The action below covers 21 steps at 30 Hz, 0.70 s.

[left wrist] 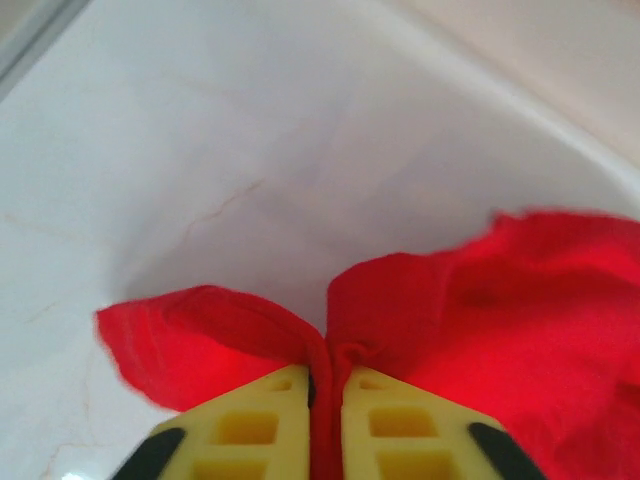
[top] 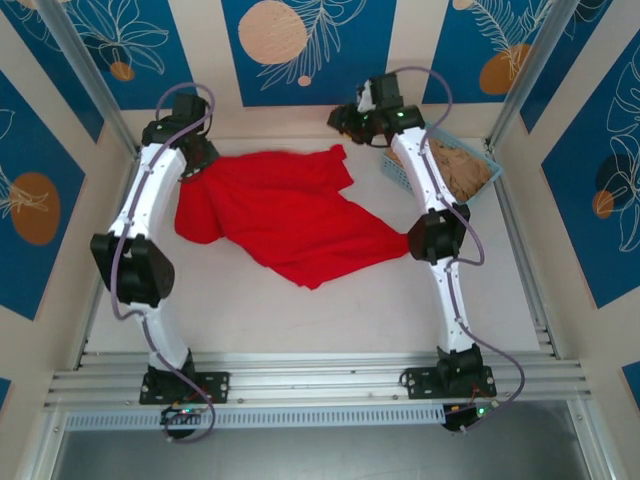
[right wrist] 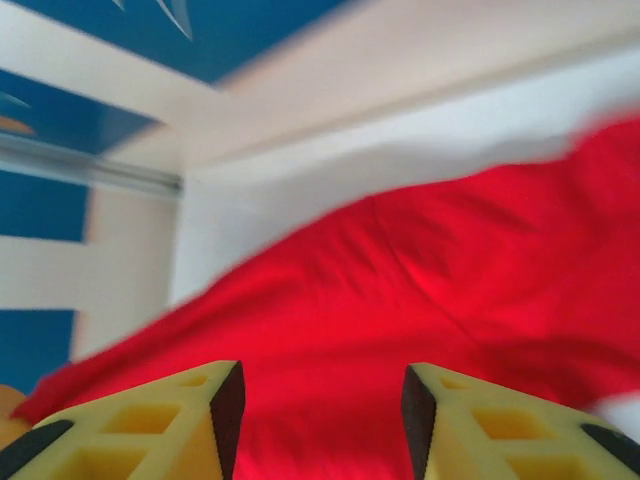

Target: Fold and stack the t-shirts

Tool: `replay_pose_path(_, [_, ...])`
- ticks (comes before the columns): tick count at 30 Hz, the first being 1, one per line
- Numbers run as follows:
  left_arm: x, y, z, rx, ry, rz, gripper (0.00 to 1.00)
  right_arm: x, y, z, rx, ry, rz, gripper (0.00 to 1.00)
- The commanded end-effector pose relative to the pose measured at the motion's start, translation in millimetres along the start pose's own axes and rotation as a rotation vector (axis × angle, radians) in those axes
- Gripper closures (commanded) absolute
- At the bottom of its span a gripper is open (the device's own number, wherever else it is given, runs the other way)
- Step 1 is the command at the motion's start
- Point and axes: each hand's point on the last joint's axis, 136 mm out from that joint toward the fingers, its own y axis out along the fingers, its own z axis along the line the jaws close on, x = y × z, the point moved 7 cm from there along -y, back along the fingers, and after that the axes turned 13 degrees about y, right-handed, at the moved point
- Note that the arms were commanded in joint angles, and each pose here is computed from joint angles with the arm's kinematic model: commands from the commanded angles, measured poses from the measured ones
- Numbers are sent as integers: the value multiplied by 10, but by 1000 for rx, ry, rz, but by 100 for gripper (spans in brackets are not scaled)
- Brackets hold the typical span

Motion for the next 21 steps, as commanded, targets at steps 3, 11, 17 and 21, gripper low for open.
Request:
replay_pose_path(3, [-372,-233,164,-48,16,82,47,-842,-640,55,-50,18,12,43])
replay_pose_path(11, [-1085,186,784,46,-23,314,33,-2023,-953,-1163,-216,300,113,45])
replay_pose_path(17, [-1267,696,1254,53,-202,450,39,-2411,-755,-1635,-266,444,195,49])
replay_pose_path(21, [-1248,920,1390,-5,-279,423,36,-2380,-559,-1735,-275,480,182,51])
